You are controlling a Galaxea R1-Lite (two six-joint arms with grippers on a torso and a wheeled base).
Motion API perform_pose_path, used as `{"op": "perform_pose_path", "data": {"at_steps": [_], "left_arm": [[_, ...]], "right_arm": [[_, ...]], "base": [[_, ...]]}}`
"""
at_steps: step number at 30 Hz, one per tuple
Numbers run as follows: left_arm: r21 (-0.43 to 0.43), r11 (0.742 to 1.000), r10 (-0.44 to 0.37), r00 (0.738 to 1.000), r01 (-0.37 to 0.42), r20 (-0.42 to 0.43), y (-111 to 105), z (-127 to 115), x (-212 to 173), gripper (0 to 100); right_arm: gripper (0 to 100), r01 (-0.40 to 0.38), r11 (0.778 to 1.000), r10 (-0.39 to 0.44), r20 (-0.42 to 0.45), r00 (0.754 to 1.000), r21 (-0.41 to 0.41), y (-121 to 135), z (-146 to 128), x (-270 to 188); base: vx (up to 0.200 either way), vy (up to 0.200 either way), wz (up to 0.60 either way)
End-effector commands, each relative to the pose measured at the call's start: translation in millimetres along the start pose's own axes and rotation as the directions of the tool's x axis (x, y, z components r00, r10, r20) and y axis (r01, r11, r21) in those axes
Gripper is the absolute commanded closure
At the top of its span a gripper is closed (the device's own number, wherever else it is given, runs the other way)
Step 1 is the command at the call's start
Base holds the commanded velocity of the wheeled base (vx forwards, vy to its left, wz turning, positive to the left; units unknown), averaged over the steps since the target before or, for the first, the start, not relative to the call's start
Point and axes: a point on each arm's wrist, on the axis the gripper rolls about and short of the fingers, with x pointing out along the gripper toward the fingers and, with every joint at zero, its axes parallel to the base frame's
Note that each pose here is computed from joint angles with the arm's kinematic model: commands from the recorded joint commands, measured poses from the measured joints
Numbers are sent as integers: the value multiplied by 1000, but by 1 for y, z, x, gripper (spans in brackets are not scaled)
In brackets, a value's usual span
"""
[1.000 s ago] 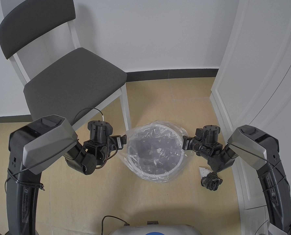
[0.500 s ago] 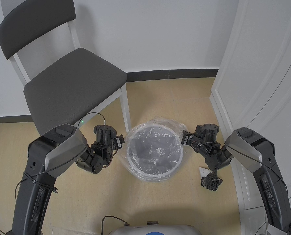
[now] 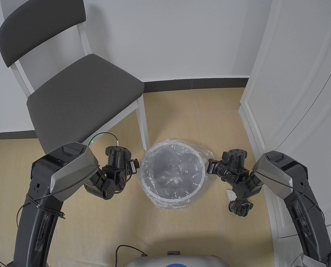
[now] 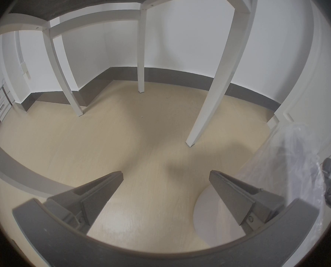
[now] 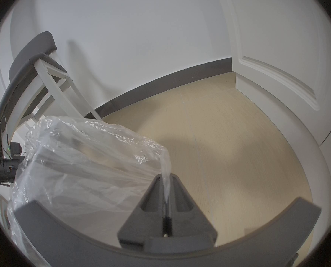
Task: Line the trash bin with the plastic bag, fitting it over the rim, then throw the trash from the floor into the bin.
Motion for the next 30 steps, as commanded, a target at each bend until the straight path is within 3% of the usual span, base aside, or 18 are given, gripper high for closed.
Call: {"op": "perform_pose_path", "data": {"at_steps": [1, 4, 11, 12, 15, 17, 21, 26, 30], "left_arm": [[7, 1000, 2, 1000, -2, -12, 1, -1, -2, 0], [33, 999, 30, 996, -28, -81, 5, -13, 1, 0], [26, 999, 36, 997, -34, -71, 7, 5, -9, 0], [30, 999, 42, 996, -40, -76, 9, 7, -11, 0], [59, 997, 49, 996, -44, -79, 14, 13, -18, 0], [131, 990, 62, 994, -49, -89, 21, 17, -32, 0], [183, 982, 66, 992, -45, -108, 26, 22, -51, 0], [200, 979, 72, 988, -44, -133, 31, 20, -65, 0], [195, 981, 43, 989, -15, -139, 32, 21, -74, 0]], "right_arm": [[100, 1, 1000, -1, -10, 1000, 0, 0, -3, -1], [100, 4, 1000, -5, -22, 1000, -3, -1, -5, -3], [100, 1, 1000, -1, 1, 1000, -10, 2, 12, -9], [0, -1, 1000, 1, 2, 1000, -10, 3, 16, -11], [0, 2, 1000, -2, 5, 1000, -9, 5, 25, -17], [0, 5, 1000, -5, 4, 1000, -15, 7, 43, -32], [0, 18, 998, -18, -13, 1000, -66, 6, 59, -56], [0, 36, 989, -45, -61, 997, -144, 1, 60, -82], [0, 38, 987, -52, -86, 995, -153, 2, 59, -95]], "base": [[0, 0, 0], [0, 0, 0], [0, 0, 0], [0, 0, 0], [0, 0, 0], [0, 0, 0], [0, 0, 0], [0, 0, 0], [0, 0, 0]]}}
